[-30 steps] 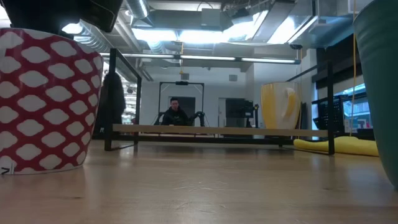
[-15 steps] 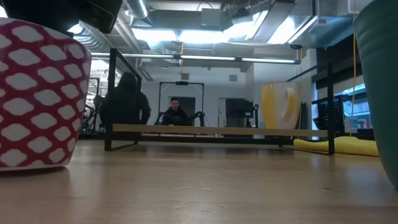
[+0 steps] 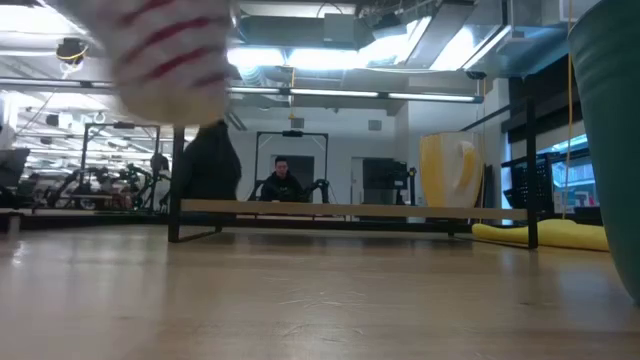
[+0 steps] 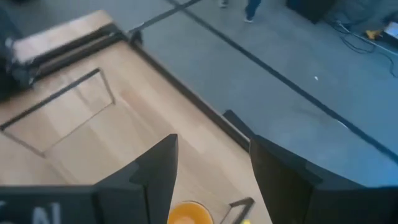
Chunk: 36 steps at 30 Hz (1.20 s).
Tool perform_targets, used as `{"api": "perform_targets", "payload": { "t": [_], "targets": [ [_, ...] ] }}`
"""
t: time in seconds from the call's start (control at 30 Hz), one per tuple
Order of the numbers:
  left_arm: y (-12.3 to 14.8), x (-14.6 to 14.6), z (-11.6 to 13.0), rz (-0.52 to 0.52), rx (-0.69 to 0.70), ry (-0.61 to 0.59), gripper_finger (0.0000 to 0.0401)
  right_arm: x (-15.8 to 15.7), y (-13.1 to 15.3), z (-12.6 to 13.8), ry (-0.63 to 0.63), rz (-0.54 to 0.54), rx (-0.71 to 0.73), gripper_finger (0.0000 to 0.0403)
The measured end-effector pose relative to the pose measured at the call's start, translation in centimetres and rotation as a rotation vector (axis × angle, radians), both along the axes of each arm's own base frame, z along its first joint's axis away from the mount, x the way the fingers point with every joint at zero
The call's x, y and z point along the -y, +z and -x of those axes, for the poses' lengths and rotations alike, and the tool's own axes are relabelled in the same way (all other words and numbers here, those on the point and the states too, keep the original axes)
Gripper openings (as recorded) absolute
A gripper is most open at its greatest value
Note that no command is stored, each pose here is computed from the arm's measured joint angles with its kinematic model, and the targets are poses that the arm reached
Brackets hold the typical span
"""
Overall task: Stack small to large cups/mugs on shelf
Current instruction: Put the red cup on the shelf
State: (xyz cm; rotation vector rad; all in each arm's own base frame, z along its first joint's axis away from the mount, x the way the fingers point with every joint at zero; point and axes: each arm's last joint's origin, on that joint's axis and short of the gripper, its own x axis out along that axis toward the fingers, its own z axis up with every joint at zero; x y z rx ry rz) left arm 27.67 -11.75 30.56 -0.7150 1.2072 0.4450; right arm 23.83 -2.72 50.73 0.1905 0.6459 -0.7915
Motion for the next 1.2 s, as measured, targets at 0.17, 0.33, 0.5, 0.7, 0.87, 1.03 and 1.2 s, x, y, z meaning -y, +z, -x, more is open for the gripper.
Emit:
{"api": "perform_targets", "payload": {
  "t": [0.17, 0.33, 0.5, 0.7, 0.87, 1.03, 1.2],
  "targets": [
    [3.5, -2.7, -1.0, -0.064, 0.088, 0.060, 0.0008, -0.1, 1.3, 3.4, -0.064, -0.025, 0.106, 0.0201],
    [5.2, -6.0, -2.2, -0.097, 0.177, 0.127, 0.0008, -0.2, 1.4, 5.2, -0.079, -0.042, 0.138, 0.0201],
    [5.4, -9.1, -3.6, -0.121, 0.243, 0.171, 0.0008, -0.4, -0.4, 5.6, -0.098, -0.062, 0.078, 0.0201],
    [2.8, -12.3, -6.3, -0.097, 0.182, 0.147, 0.0008, -1.5, -4.3, 5.5, -0.113, -0.107, -0.017, 0.0201],
    [1.2, -15.1, -8.1, -0.078, 0.138, 0.124, 0.0008, -2.7, -6.1, 5.8, -0.121, -0.119, 0.025, 0.0201],
    [2.6, -17.7, -9.9, -0.112, 0.200, 0.127, 0.0008, -3.4, -6.9, 6.7, -0.160, -0.146, 0.083, 0.0201],
    [2.3, -19.5, -11.8, -0.120, 0.168, 0.121, 0.0008, -4.0, -7.4, 7.1, -0.174, -0.157, 0.109, 0.0201]
  ]
}}
